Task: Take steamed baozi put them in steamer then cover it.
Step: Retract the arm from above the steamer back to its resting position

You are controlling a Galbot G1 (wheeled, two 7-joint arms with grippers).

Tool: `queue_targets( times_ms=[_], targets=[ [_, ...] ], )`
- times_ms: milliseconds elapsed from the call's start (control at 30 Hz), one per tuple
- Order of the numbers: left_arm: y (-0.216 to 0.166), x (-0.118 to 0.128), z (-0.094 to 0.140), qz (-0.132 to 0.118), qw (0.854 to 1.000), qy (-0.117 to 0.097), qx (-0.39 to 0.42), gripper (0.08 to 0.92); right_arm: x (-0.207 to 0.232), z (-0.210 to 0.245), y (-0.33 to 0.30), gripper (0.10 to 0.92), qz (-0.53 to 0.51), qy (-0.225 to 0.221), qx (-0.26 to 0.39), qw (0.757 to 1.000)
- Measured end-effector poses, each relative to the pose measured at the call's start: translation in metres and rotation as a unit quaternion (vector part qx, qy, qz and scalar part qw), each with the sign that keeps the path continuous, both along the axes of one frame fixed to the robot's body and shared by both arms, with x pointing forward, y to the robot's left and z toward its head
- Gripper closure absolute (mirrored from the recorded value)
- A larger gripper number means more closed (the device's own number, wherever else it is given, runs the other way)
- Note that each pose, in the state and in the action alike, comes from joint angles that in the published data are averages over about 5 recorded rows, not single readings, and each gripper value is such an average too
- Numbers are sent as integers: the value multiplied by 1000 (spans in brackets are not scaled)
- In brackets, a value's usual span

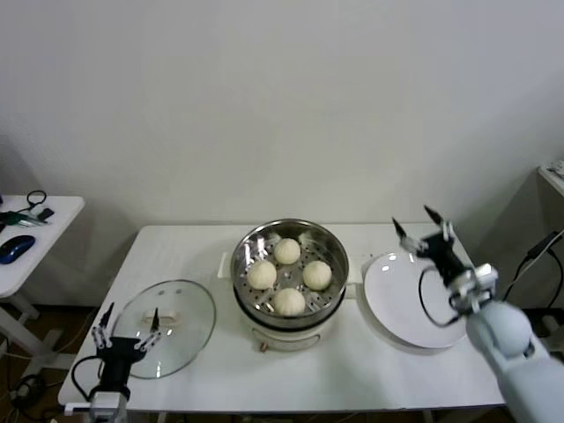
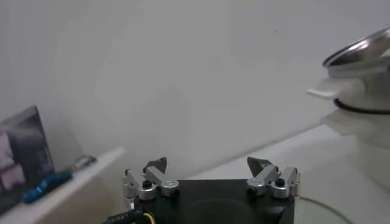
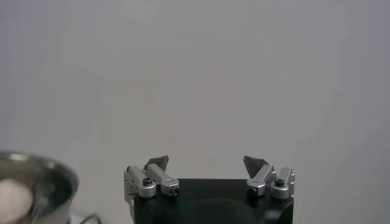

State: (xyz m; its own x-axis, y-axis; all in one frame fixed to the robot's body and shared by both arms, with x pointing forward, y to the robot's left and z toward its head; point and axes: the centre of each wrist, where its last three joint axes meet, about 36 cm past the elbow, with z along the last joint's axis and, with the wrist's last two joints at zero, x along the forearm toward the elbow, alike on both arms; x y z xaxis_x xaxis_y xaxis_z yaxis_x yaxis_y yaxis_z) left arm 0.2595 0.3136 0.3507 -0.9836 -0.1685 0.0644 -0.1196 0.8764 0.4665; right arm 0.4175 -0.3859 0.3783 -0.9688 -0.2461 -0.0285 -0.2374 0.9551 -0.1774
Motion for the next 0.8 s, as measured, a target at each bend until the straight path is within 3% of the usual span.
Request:
queue_targets(
  times_ms=[200, 500, 633, 800],
  targets=[
    [13, -4, -9, 10, 987, -16, 161, 177, -71, -61, 3, 200, -50, 22, 17, 998],
    [21, -7, -48, -18, 922, -1, 388, 177, -120, -94, 13, 200, -99, 30, 32, 994],
    [25, -6, -68, -32, 894, 9, 447, 177, -133, -104, 17, 200, -111, 32, 34, 993],
    [31, -1, -89, -41, 870, 23, 490, 177, -143, -109, 19, 200, -123, 33, 34, 991]
  ],
)
